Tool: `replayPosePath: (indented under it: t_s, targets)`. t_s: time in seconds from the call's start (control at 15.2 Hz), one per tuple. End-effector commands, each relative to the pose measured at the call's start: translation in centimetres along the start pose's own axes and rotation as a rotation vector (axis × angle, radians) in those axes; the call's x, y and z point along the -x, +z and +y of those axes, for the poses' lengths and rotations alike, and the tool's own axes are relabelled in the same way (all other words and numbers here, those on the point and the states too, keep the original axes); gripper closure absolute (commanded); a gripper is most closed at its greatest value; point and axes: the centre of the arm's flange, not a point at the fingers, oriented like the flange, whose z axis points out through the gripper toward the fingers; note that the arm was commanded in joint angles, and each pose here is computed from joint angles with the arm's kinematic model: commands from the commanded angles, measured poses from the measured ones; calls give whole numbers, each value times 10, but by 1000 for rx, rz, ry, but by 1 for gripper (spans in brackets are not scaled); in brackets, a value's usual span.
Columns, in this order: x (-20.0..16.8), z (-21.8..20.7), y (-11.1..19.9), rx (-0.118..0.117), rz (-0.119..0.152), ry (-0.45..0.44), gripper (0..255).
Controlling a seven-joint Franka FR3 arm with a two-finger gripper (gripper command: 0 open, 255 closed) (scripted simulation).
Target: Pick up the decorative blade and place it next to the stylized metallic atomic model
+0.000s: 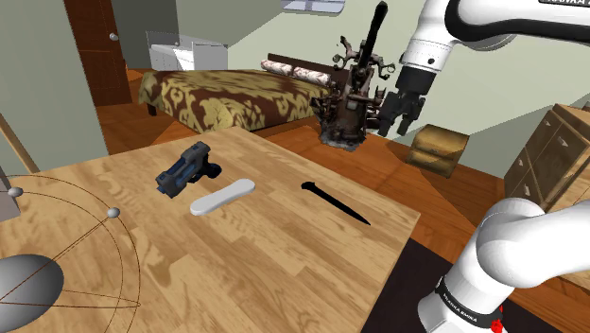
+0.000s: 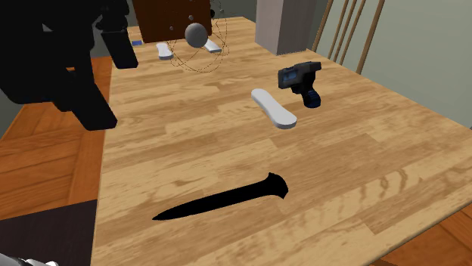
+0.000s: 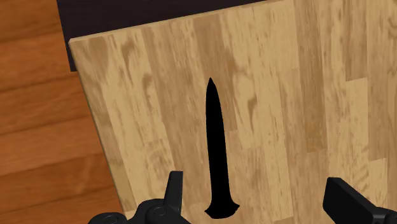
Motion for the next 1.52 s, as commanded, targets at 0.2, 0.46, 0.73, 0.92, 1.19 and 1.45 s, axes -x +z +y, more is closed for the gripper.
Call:
replayPosePath:
  t_s: [0.2, 0.46, 0.73, 0.92, 1.19, 1.45]
  targets:
    - [-16, -7, 36, 23, -4, -24, 0]
    - [-36, -17, 85, 53, -8, -55, 0]
    - [-56, -25, 135, 84, -13, -86, 0]
    - [-70, -31, 172, 107, -17, -110, 0]
    - [-89, -37, 222, 137, -21, -141, 0]
    - [-94, -37, 245, 145, -23, -149, 0]
